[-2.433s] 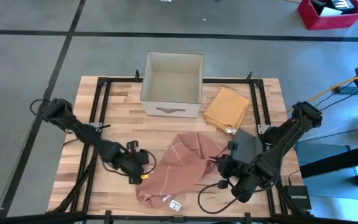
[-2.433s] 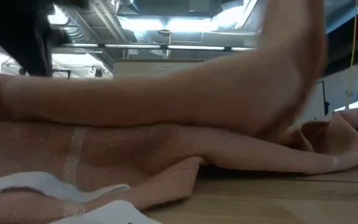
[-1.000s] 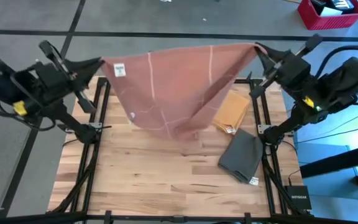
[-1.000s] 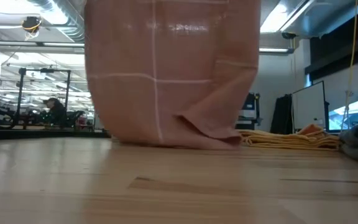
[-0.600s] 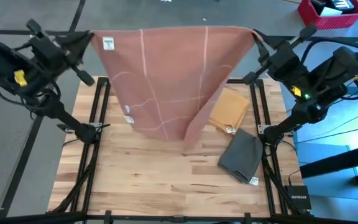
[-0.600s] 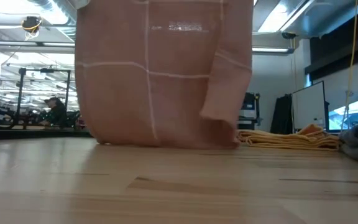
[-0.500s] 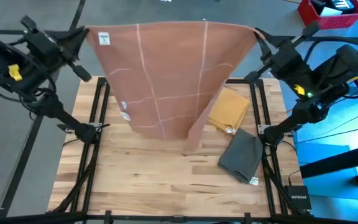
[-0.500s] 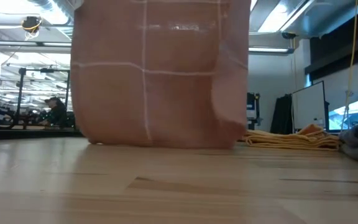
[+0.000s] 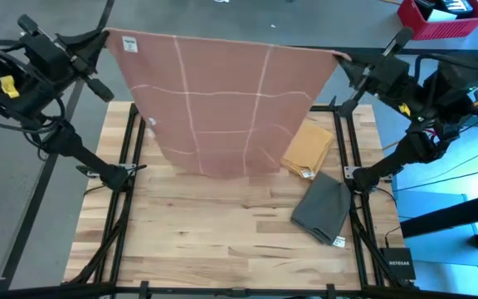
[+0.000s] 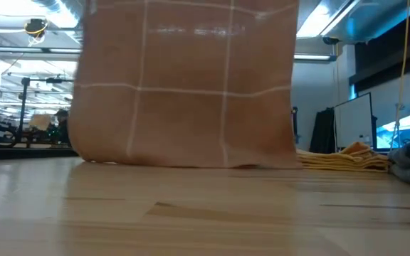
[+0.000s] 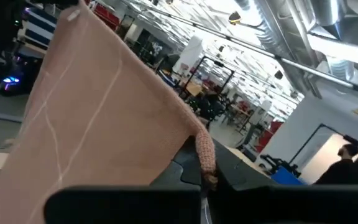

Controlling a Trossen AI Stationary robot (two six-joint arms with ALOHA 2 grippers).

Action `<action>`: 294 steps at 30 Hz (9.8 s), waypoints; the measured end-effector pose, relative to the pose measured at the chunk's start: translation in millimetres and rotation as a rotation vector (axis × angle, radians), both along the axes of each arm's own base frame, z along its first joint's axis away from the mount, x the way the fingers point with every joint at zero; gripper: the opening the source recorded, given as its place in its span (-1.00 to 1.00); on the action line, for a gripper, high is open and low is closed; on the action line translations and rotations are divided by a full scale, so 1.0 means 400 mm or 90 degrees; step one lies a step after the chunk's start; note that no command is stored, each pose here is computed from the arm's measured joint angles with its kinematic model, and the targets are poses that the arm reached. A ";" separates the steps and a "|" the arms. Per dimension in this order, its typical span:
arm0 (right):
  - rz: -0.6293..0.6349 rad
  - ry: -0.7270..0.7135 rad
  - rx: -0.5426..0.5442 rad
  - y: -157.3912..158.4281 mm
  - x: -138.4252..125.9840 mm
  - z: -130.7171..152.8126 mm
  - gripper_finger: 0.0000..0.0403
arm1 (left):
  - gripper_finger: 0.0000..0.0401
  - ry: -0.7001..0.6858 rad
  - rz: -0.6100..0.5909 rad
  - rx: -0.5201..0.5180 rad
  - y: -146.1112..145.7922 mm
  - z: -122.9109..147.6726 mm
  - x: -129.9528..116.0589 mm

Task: Fold towel
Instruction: Fold the brown towel

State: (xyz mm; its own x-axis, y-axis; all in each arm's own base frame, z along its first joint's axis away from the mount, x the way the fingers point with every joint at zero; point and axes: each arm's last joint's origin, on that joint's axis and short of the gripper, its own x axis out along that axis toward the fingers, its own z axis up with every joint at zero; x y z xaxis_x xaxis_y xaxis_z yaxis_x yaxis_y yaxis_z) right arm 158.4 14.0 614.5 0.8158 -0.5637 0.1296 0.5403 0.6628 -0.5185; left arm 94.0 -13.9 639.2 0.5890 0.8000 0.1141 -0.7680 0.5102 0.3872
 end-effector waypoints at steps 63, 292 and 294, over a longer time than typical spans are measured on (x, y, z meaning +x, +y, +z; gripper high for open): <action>-0.052 -0.005 0.123 0.366 0.068 -0.030 -0.96 | -0.96 -0.007 -0.360 -0.066 -0.398 -0.029 0.054; 0.122 0.704 0.540 0.248 0.397 -1.060 0.12 | 0.26 0.616 -0.173 -0.587 -0.512 -1.001 0.239; 0.122 0.705 0.569 0.224 0.400 -1.075 0.25 | 0.30 0.661 -0.151 -0.591 -0.491 -1.031 0.238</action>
